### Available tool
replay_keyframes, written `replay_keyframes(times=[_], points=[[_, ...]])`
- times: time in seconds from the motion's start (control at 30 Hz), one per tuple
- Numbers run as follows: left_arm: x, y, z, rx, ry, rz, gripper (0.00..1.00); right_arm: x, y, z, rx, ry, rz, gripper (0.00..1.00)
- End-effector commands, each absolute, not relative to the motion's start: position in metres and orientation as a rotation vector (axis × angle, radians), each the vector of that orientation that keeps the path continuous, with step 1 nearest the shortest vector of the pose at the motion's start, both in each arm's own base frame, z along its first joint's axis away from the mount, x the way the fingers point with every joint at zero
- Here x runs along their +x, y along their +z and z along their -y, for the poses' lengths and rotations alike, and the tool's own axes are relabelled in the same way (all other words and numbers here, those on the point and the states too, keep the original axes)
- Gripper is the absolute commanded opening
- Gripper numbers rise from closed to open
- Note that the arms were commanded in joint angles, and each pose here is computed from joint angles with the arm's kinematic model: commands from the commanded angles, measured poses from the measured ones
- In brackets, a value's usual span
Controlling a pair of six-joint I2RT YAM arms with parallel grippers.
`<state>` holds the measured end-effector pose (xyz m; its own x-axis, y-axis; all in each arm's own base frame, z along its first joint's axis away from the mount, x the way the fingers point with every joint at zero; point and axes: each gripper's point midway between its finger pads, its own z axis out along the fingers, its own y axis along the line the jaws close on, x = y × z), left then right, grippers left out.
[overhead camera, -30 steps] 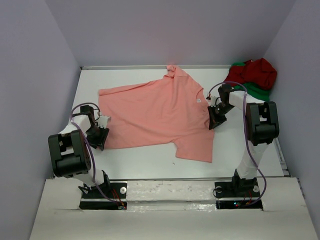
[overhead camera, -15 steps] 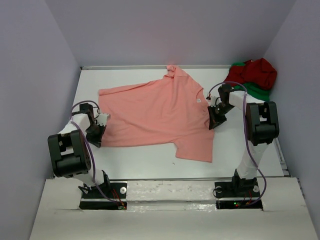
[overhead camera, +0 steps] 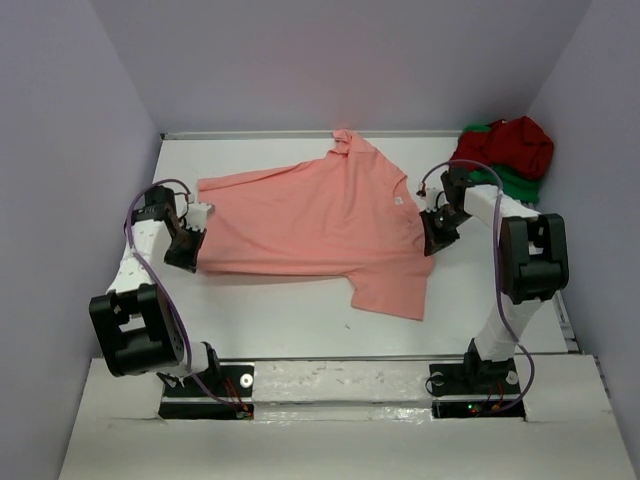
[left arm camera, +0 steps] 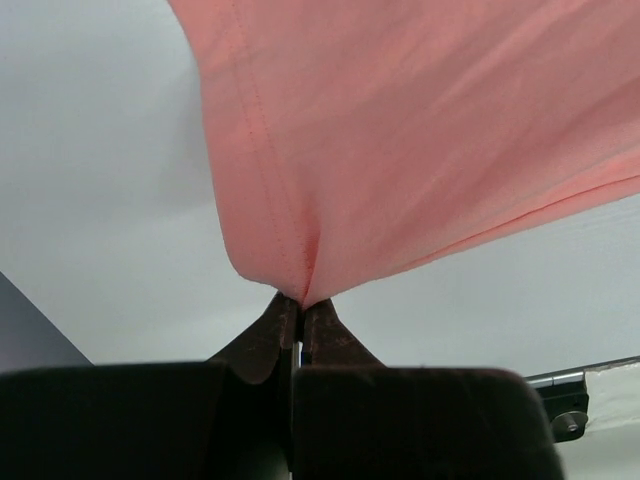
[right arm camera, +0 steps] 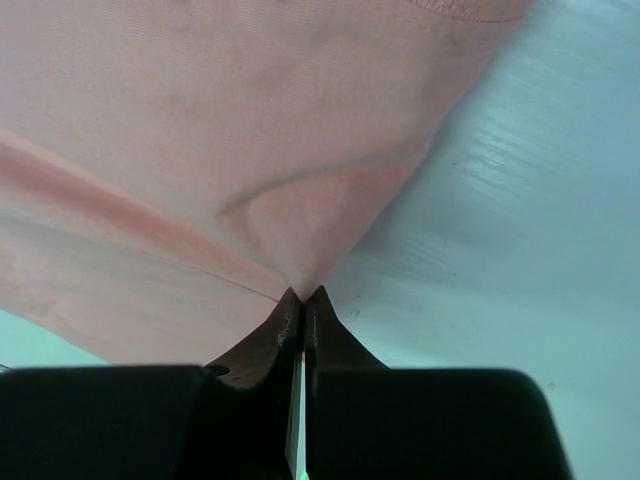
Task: Fold and stack the t-shirts
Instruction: Flatten out the tshirt
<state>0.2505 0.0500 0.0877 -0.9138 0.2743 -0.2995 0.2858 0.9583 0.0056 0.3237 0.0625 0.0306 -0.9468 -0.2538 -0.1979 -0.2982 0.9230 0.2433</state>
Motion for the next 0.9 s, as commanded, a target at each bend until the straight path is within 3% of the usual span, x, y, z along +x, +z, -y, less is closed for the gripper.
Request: replay_keyframes(times=[0.0,0.33,0.87], points=[[0.245,0.104,-0.052,0.429,-0.043,-2.802,0.00,0.333,0.064,-0.057,-0.451,0.342,-2.817,0.00],[0.260,0.119,-0.053,0.421,-0.030,-2.746,0.00,0.353,0.108,-0.069,-0.475,0.423,-2.743,0.00],[0.274,0.112,-0.049,0.378,-0.082,-2.748,0.00,0.396,0.111,-0.087,-0.481,0.553,-2.734,0.00]])
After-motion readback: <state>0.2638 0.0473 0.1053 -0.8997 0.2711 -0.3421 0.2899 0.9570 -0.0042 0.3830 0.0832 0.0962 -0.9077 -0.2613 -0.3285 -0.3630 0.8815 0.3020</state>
